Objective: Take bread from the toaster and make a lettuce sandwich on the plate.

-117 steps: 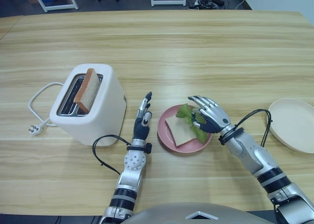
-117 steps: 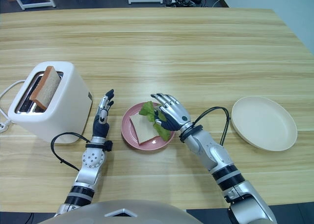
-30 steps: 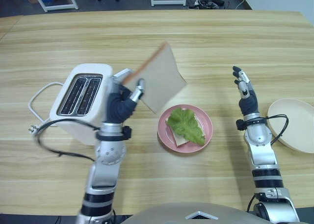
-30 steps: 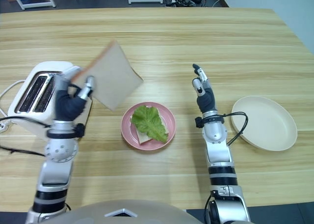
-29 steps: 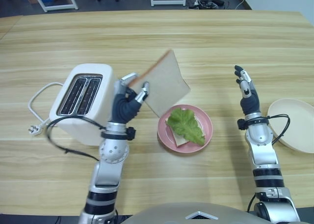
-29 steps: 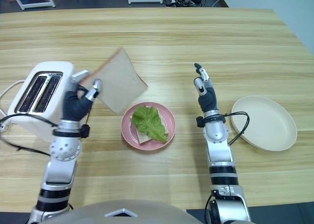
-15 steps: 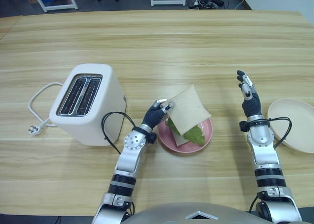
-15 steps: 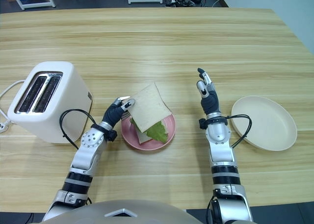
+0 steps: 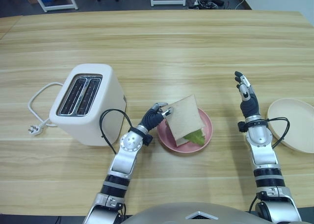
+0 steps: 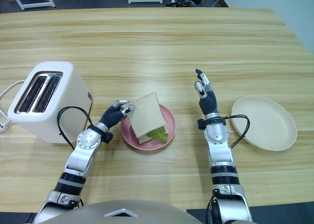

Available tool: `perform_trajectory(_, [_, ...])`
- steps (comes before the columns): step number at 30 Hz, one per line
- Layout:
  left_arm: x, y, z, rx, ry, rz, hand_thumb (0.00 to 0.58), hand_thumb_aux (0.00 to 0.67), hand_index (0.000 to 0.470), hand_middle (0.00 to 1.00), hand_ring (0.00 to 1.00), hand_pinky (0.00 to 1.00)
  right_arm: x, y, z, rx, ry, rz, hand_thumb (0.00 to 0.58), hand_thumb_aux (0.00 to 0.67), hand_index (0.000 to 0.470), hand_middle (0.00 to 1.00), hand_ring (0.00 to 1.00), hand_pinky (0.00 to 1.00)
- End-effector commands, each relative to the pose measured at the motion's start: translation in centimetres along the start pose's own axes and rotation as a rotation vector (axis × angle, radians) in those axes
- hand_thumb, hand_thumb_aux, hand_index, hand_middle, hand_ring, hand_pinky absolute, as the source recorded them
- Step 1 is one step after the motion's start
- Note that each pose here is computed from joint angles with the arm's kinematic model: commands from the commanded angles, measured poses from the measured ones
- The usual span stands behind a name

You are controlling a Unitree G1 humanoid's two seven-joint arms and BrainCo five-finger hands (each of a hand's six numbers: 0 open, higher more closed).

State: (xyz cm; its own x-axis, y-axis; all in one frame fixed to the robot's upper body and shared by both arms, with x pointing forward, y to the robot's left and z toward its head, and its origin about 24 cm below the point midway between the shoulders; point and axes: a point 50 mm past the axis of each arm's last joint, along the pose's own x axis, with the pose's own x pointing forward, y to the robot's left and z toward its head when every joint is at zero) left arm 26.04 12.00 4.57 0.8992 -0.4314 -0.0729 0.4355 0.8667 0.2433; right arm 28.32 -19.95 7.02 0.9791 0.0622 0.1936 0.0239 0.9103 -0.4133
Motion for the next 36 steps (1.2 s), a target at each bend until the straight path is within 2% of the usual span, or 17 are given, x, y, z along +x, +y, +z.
perform_trajectory(1, [0.1,-0.2,0.0,0.018,0.003,-0.017,0.58,0.67,0.47,1.0,1.0,1.0,-0.3,0.3,-0.3,-0.006,0.015,0.013,0.0,0.0,0.0,0.0,0.0,0.0])
perform_trajectory(7, [0.3,-1.7,-0.7,0.03,0.035,-0.07,0.58,0.67,0.47,1.0,1.0,1.0,-0.3,0.5,-0.3,-0.012,0.015,0.019,0.0,0.0,0.0,0.0,0.0,0.0])
perform_trajectory(11, [0.4,-1.4,-1.3,0.081,0.064,-0.062,0.58,0.67,0.47,1.0,1.0,1.0,-0.8,1.0,0.3,-0.101,-0.028,0.036,0.0,0.0,0.0,0.0,0.0,0.0])
perform_trajectory(16, [0.4,-0.2,-2.2,0.194,0.106,-0.009,0.58,0.67,0.47,1.0,1.0,1.0,-3.8,4.6,4.0,-0.405,-0.301,0.181,0.0,0.0,0.0,0.0,0.0,0.0])
perform_trajectory(19, [0.3,0.1,-2.1,0.232,0.104,0.005,0.58,0.67,0.47,1.0,1.0,1.0,-6.3,7.0,4.9,-0.571,-0.455,0.337,0.0,0.0,0.0,0.0,0.0,0.0])
perform_trajectory(22, [0.4,0.0,-2.1,0.246,0.105,0.005,0.58,0.67,0.47,1.0,1.0,1.0,-7.9,8.4,4.4,-0.709,-0.524,0.439,0.0,0.0,0.0,0.0,0.0,0.0])
perform_trajectory(27, [0.3,-0.3,-2.3,0.253,0.113,-0.002,0.58,0.67,0.47,1.0,1.0,1.0,-8.4,9.7,2.6,-0.892,-0.561,0.53,0.0,0.0,0.0,0.0,0.0,0.0])
perform_trajectory(34, [0.1,-0.4,-2.0,0.256,0.104,-0.012,0.58,0.67,0.47,1.0,1.0,1.0,-7.5,11.1,0.0,-1.043,-0.488,0.655,0.0,0.0,0.0,0.0,0.0,0.0])
perform_trajectory(36, [0.0,-0.4,-2.0,0.255,0.101,-0.011,0.58,0.67,0.47,1.0,1.0,1.0,-7.2,11.8,-1.6,-1.056,-0.423,0.731,0.0,0.0,0.0,0.0,0.0,0.0])
